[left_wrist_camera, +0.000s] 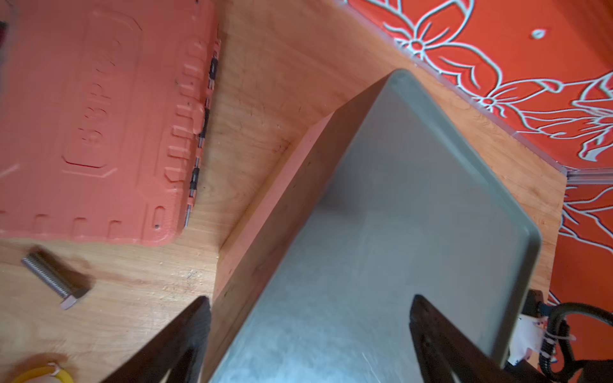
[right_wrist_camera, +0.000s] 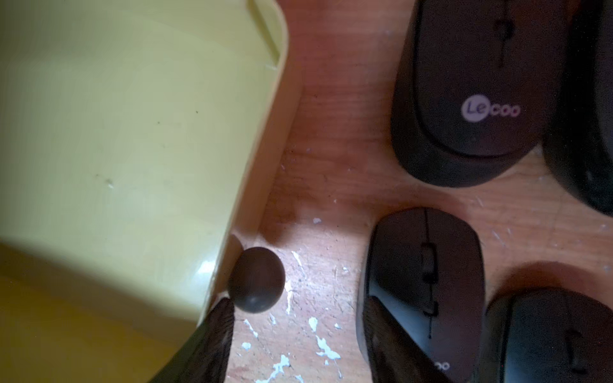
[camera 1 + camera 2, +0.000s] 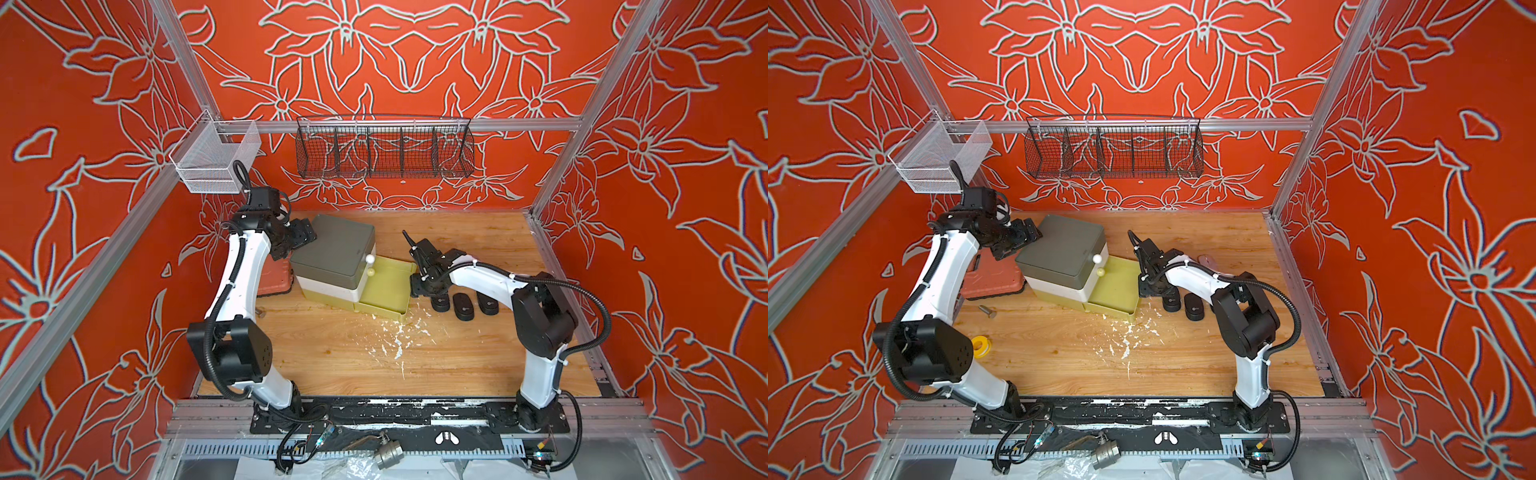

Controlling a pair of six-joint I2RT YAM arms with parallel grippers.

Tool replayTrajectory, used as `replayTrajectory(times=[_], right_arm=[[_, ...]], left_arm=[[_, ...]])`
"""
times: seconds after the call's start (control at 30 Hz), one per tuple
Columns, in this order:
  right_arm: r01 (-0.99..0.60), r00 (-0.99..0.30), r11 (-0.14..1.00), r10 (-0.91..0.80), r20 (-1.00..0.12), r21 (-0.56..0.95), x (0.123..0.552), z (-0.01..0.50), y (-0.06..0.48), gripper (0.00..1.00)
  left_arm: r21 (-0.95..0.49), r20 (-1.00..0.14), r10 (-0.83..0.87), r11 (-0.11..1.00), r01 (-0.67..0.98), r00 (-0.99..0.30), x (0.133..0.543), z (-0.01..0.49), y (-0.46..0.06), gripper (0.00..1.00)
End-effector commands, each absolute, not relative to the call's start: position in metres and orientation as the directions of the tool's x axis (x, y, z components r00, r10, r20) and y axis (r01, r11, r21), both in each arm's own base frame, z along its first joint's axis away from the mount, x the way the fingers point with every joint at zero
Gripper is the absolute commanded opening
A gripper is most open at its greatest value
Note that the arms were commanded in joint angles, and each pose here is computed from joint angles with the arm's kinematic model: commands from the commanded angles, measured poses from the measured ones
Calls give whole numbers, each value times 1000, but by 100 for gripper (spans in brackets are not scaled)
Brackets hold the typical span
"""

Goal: Take the mice out of the drawer
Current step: Place the mouse at the center of the board, then close the drawer of the storage box.

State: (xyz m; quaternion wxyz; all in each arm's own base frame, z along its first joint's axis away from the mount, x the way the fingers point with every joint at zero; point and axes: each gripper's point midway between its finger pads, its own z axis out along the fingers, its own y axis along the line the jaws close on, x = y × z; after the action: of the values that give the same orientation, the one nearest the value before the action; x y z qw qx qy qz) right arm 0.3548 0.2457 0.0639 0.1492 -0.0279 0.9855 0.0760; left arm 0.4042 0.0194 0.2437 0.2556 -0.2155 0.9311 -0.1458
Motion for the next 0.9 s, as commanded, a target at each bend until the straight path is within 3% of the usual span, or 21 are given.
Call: replayTrajectory(times=[0.0,0.5,0.87], right_arm=[[-68,-955,981,-11,-298,181,364,63,257,65],[-129,-950,925,-12,-312,357,383,68,301,62],[-99,-956,837,71,-285,539,387,66,304,43]], left_arm=[[-407,-388,-445,869,-283,-807,404,242,12,93],[-501,-336,-344,853,-143,-877,392,229,-53,90],[-519,-360,-289,852,-67,-887,385,231,-100,84]])
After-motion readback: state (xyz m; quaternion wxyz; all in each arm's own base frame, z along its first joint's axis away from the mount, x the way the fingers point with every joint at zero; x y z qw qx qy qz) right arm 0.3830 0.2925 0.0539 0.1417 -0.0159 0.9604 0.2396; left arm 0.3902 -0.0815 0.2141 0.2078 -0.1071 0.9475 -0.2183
